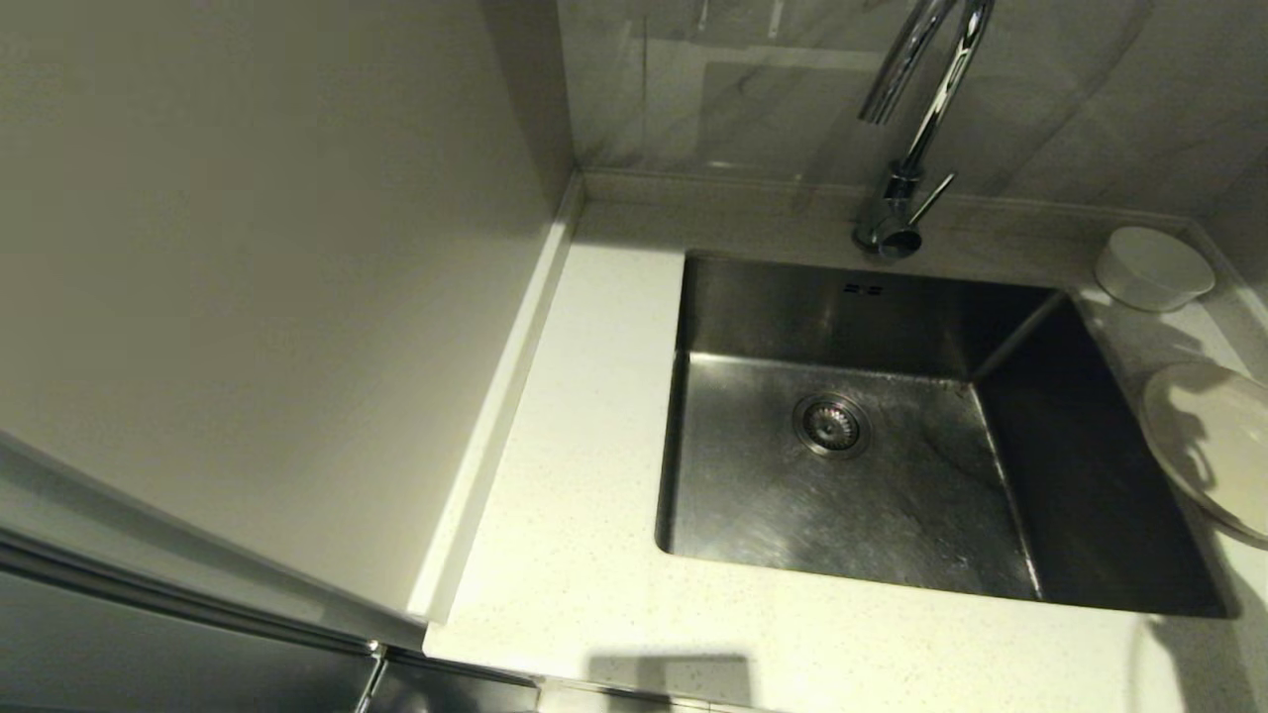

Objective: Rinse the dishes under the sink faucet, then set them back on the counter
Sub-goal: Put a plate back to the table from the sink

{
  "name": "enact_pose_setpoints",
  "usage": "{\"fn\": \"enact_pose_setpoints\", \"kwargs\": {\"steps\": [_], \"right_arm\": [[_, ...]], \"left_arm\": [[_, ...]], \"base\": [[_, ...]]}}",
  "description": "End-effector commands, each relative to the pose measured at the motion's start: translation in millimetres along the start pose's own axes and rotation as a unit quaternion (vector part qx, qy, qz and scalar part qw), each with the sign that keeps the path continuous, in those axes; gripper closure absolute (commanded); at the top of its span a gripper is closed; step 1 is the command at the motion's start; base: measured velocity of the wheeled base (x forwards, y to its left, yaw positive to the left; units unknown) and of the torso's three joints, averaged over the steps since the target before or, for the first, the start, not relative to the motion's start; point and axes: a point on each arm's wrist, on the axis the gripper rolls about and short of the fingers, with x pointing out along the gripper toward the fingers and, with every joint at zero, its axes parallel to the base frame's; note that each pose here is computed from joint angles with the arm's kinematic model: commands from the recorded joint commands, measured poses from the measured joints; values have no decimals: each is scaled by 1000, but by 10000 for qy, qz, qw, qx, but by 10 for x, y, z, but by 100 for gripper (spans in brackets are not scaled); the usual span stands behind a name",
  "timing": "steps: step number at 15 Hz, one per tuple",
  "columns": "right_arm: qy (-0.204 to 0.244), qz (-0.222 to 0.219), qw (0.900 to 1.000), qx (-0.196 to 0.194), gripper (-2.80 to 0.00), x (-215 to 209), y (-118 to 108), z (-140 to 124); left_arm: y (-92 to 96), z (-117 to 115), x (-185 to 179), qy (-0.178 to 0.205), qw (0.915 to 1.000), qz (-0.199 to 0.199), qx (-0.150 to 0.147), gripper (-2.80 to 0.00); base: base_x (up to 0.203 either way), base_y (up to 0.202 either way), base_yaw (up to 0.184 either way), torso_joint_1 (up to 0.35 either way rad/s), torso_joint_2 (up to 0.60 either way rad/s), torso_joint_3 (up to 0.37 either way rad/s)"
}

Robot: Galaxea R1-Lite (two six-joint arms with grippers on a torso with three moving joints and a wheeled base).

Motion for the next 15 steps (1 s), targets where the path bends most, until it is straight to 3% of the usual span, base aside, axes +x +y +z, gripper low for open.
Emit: {"fn": "enact_pose_setpoints", "kwargs": {"steps": [1,4,6,7,8,10,11,13,15], "right_arm": [[-27,12,10000,23,0,26,-2,-41],[291,-2,9994,-160,0,20,-47,-143],[1239,-59,9908,-546,0,-13,-132,-269],[1978,-62,9770,-787,0,-51,-215,-310],[2801,-31,9544,-1029,0,-112,-315,-316],[4371,131,8867,-1499,0,-321,-530,-157],[4830,230,8577,-1746,0,-461,-594,-6],[5389,261,8153,-2103,0,-771,-762,27],[5721,347,7832,-2411,0,-1055,-889,63]], "left_arm": [[0,0,-1,-10,10000,4,-3,0],[0,0,-1,-10,10000,4,-3,0],[0,0,-1,-10,10000,4,-3,0],[0,0,-1,-10,10000,4,-3,0],[0,0,-1,-10,10000,4,-3,0],[0,0,-1,-10,10000,4,-3,0],[0,0,-1,-10,10000,4,-3,0],[0,0,-1,-10,10000,4,-3,0],[0,0,-1,-10,10000,4,-3,0]], "base": [[0,0,0,0,0,0],[0,0,0,0,0,0],[0,0,0,0,0,0],[0,0,0,0,0,0],[0,0,0,0,0,0],[0,0,0,0,0,0],[0,0,0,0,0,0],[0,0,0,0,0,0],[0,0,0,0,0,0]]}}
